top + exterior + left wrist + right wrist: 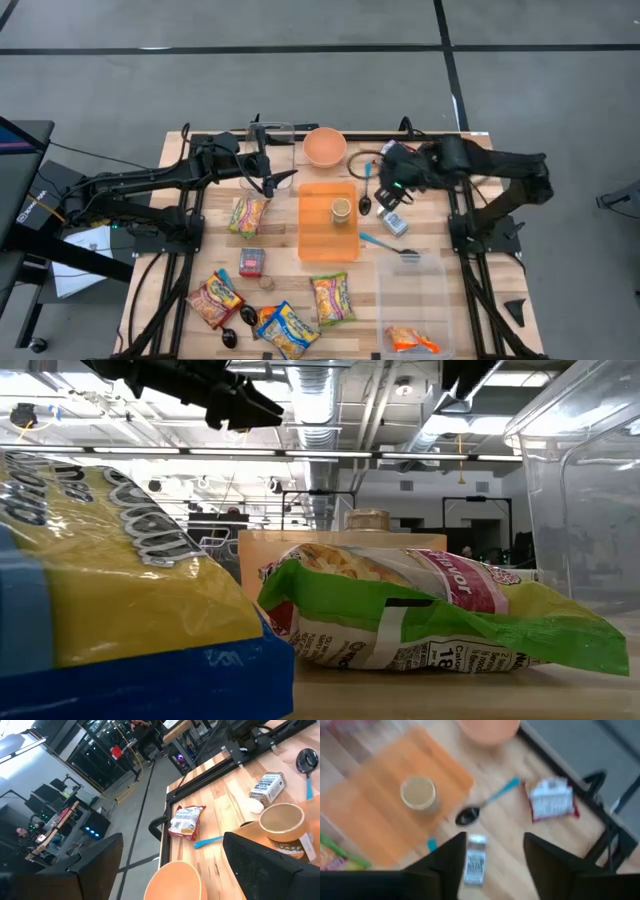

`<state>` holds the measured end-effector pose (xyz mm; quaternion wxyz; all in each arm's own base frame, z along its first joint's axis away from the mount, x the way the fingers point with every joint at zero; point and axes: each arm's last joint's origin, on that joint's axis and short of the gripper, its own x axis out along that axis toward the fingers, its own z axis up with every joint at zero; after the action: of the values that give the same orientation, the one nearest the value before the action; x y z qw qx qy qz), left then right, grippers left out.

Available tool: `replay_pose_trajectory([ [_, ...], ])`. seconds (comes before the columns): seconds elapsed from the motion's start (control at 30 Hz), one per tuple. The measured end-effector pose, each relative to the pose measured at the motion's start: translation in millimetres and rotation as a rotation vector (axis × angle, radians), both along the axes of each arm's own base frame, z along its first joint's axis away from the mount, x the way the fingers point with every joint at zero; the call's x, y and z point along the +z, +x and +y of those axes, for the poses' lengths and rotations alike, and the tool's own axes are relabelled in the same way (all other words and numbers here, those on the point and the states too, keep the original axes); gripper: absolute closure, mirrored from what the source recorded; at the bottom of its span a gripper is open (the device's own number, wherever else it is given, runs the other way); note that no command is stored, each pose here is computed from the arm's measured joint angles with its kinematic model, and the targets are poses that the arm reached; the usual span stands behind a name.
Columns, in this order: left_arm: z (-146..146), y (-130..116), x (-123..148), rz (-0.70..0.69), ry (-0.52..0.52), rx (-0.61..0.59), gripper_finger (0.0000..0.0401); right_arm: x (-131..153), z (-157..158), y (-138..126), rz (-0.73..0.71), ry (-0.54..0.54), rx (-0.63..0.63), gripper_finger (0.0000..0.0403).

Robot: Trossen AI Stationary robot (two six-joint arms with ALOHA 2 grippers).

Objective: Pick & Place Food Item
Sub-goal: Put the white seasoning bottle into the orange bin

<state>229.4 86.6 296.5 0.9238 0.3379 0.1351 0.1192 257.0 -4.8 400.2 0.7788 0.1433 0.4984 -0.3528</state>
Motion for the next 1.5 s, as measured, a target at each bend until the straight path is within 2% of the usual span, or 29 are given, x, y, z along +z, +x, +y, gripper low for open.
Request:
replay_pose_trajectory([
  [0.17,0.2,-0.5,-2.3,0.023,-0.007,0.011,0.0064,-26.6,-21.5,17.3,0.118,0.115,-0.011,0.0113],
  [0.33,1.5,-1.3,-3.7,0.041,-0.002,0.063,0.0064,-57.7,-23.6,14.7,0.225,0.142,-0.031,0.0082],
  [0.43,1.5,-1.4,-3.9,0.043,-0.003,0.063,0.0064,-77.1,-22.5,7.1,0.226,0.16,-0.039,0.0077],
  [0.67,1.5,-1.4,-3.9,0.043,-0.003,0.064,0.0064,-124.1,-17.1,-14.6,0.112,0.293,-0.036,0.0076],
  [0.8,1.5,-1.2,-3.3,0.037,-0.001,0.064,0.0064,-145.7,-16.9,-24.2,0.108,0.314,-0.044,0.0076],
  [0.97,1.6,-1.2,-3.3,0.037,-0.001,0.064,0.0064,-172.0,-21.5,-21.2,0.12,0.364,-0.057,0.0076],
  [1.1,1.6,-1.2,-3.3,0.037,-0.001,0.064,0.0064,-192.0,-26.1,-16.2,0.182,0.394,-0.071,0.0076],
  [1.5,1.5,-1.3,-3.5,0.039,-0.002,0.065,0.0064,-217.4,-30.0,-3.3,0.266,0.409,-0.053,0.0076],
])
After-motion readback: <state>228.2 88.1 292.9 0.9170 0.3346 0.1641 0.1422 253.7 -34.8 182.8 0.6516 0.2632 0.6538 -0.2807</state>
